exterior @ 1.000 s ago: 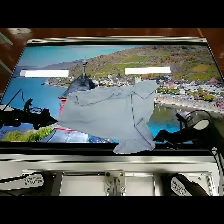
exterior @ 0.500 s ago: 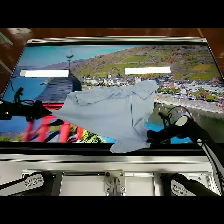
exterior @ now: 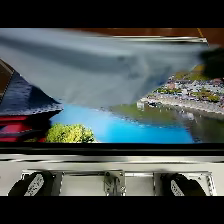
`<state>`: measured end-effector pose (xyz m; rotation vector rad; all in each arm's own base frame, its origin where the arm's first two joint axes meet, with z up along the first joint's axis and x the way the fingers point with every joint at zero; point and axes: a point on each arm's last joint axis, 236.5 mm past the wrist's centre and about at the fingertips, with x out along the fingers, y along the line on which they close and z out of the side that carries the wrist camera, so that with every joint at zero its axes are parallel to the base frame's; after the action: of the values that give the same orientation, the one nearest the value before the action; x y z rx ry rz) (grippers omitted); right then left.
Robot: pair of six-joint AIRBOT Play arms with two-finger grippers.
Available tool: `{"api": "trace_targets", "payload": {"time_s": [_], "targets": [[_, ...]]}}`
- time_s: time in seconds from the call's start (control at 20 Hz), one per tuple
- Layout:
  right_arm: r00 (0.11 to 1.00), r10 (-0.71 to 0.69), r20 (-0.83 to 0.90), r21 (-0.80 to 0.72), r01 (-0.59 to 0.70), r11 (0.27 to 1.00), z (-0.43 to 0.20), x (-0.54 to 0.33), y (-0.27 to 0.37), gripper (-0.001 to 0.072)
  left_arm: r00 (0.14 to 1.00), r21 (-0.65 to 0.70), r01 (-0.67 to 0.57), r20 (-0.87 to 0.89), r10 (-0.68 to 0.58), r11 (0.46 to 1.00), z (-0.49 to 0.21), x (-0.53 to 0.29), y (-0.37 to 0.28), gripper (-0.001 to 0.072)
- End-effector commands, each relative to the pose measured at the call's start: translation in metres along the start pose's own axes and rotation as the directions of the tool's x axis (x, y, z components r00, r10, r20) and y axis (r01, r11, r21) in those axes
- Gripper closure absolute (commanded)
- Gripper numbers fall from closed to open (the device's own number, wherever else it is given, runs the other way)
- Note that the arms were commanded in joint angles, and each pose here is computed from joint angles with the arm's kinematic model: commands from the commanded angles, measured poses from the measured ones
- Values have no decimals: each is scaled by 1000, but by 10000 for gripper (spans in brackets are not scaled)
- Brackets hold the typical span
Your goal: Fold the shirts.
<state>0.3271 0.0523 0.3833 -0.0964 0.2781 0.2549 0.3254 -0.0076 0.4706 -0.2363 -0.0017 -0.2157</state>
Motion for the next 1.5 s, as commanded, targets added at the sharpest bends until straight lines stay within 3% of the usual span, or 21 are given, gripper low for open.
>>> {"api": "trace_targets", "payload": {"time_s": [0.0,0.3,0.5,0.6,0.75,0.9,1.05,1.2,1.3,1.45], "targets": [[918,-176,354,-70,214,974,115,-146,-11,647,930,190,11,358,-80,982,105,-120,-103,669],[971,-187,151,-48,197,979,60,-180,0,646,983,187,-136,148,109,973,38,-168,-100,669],[981,-192,3,-40,192,981,34,-147,-11,646,983,168,-155,-69,169,973,-11,-149,-73,669],[971,-162,-178,-20,161,987,1,-103,-18,646,967,130,-181,-155,200,975,-32,-127,-45,669],[835,-80,-545,23,110,994,-87,-30,-27,647,903,65,-209,-370,218,976,-98,-80,11,669],[701,-3,-713,98,104,990,-175,68,-38,646,757,-69,-279,-629,175,958,-205,-31,76,669],[735,79,-673,212,90,973,-239,187,-38,646,678,-144,-370,-717,160,918,-289,23,141,669],[789,191,-584,401,75,913,-279,276,-24,646,622,-169,-379,-775,116,910,-362,83,163,670],[818,196,-540,466,97,880,-298,309,-26,647,623,-173,-376,-775,110,910,-400,122,164,669],[857,130,-498,437,119,892,-314,339,-43,646,678,-174,-369,-722,136,913,-429,171,160,669]]}}
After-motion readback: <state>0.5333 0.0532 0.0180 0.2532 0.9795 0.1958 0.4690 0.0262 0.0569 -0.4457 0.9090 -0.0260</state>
